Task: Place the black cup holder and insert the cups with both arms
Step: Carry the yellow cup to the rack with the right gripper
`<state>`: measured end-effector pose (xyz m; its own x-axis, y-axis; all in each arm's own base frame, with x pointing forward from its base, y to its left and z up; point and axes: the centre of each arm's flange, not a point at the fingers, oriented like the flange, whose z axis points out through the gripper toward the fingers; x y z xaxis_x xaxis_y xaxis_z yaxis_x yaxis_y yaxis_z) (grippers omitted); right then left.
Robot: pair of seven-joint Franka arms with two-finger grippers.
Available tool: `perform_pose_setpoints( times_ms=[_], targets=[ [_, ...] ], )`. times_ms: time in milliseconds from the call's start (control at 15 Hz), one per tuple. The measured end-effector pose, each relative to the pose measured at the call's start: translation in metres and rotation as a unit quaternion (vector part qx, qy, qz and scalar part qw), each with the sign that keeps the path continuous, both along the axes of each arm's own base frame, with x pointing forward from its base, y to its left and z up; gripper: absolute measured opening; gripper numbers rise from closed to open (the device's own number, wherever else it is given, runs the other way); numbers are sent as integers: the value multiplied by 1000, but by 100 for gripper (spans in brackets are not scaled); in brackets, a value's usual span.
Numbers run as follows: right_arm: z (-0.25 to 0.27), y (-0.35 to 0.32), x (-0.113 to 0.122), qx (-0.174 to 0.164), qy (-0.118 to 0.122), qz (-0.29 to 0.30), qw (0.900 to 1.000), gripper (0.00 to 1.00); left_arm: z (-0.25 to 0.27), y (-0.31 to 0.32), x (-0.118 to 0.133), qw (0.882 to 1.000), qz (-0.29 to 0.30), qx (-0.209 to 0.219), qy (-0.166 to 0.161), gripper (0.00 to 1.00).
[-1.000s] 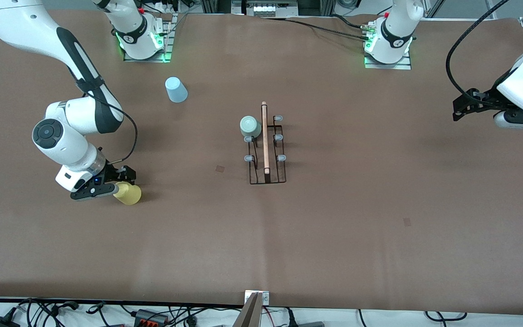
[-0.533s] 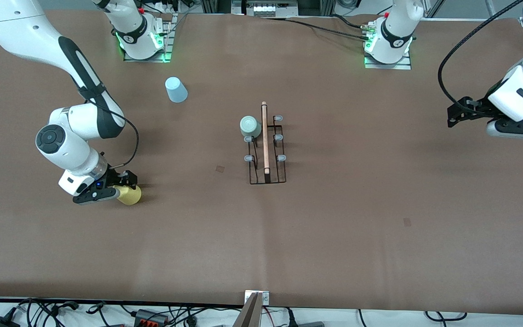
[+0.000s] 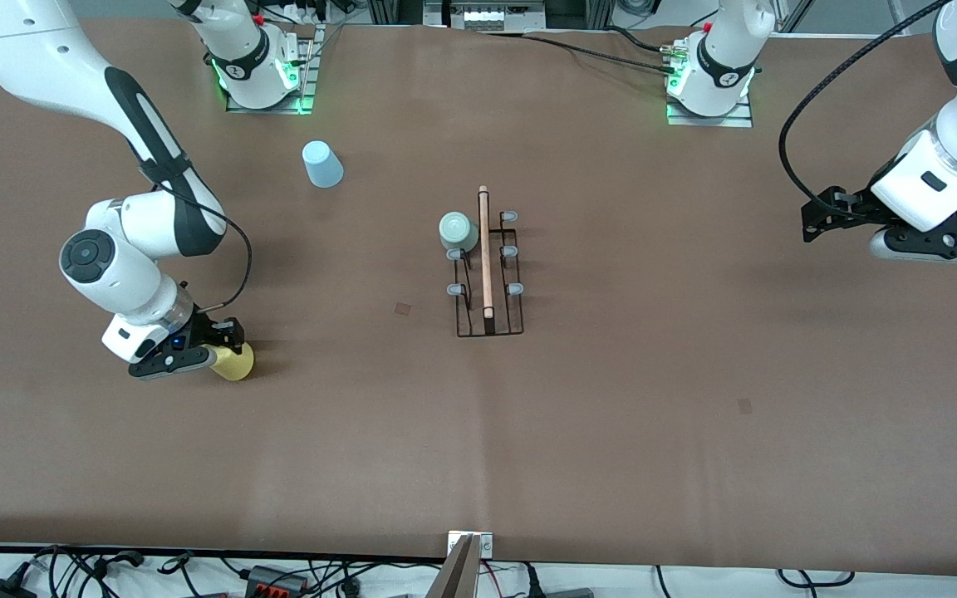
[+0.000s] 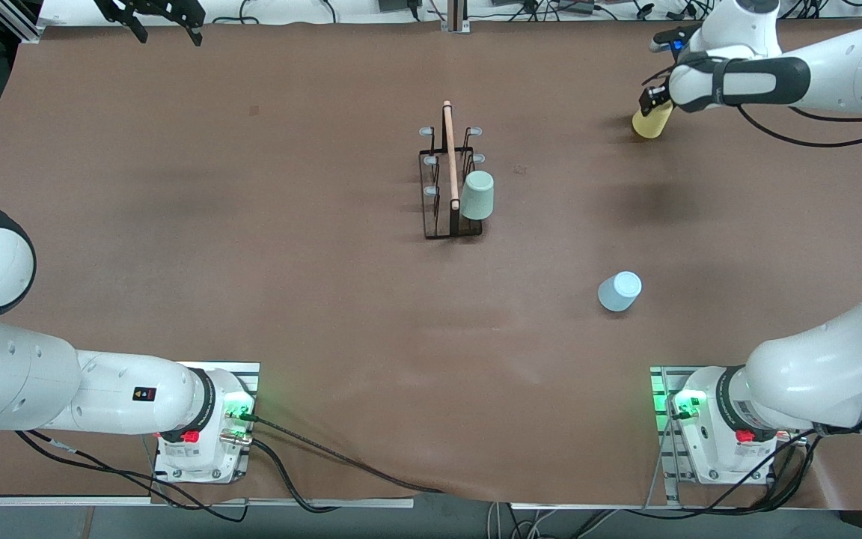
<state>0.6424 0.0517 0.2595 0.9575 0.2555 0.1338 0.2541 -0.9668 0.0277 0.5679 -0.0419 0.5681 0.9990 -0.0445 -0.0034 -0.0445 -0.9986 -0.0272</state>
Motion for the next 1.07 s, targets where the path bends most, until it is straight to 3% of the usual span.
perform_pose_setpoints(
  times_ms=[200,533,800,1067],
  targets=[
    [77,58,-10,-11,11,-42,999,66,0,5,0,1000,11,0,0,100],
    [161,220,-67,82,38,-189,978,66,9,20,0,1000,24,0,0,100],
    [163,292,-82,104,47,-261,958,66,13,21,1,1000,26,0,-3,100],
    [133,358,-91,93,46,-299,949,66,14,22,1,1000,27,0,-4,100]
  ],
)
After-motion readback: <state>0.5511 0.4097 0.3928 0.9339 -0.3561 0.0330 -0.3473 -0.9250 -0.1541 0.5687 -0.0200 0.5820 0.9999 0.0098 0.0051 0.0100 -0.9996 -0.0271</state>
